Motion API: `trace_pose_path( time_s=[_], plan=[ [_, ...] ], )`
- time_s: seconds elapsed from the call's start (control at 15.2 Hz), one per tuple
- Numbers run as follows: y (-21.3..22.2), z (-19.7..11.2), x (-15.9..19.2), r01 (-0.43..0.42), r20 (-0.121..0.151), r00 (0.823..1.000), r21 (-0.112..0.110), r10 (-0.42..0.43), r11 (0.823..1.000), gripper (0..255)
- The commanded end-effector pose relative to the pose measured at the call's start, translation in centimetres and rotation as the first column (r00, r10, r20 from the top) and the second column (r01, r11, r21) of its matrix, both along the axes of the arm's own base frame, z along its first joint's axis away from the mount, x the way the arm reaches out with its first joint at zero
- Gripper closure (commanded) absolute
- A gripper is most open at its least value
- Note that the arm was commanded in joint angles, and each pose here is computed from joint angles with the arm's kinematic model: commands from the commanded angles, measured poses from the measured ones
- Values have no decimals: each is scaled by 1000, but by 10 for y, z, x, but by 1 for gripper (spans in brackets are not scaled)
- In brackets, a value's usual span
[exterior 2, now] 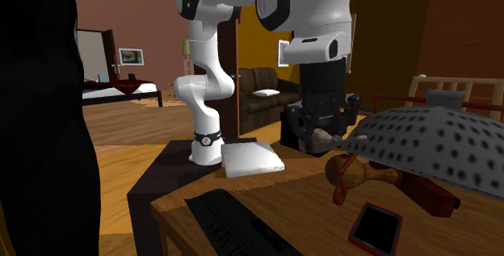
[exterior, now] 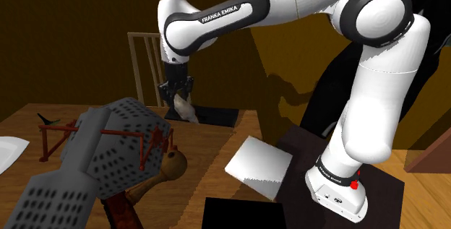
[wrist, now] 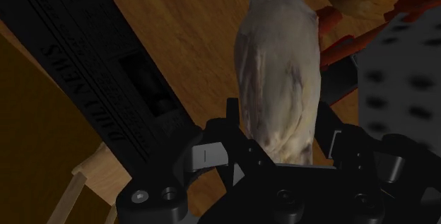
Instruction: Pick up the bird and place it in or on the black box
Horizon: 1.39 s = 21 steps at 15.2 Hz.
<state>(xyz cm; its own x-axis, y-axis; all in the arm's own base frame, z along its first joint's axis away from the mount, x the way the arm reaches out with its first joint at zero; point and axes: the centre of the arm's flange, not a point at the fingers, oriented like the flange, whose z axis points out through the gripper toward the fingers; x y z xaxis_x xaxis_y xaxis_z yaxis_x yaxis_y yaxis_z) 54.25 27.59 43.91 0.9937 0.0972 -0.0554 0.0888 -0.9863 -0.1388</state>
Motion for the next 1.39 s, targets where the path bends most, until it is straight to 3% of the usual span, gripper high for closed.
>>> trace_pose_path(
  time_s=[0.0, 0.46, 1.32],
  plan=[
    [1, 9, -1, 0, 0, 1000, 0, 0, 1000, 255],
    [1, 45, -1, 0, 0, 1000, 0, 0, 1000, 255],
    [56, 46, -163, 0, 0, 1000, 0, 0, 1000, 255]
  ],
)
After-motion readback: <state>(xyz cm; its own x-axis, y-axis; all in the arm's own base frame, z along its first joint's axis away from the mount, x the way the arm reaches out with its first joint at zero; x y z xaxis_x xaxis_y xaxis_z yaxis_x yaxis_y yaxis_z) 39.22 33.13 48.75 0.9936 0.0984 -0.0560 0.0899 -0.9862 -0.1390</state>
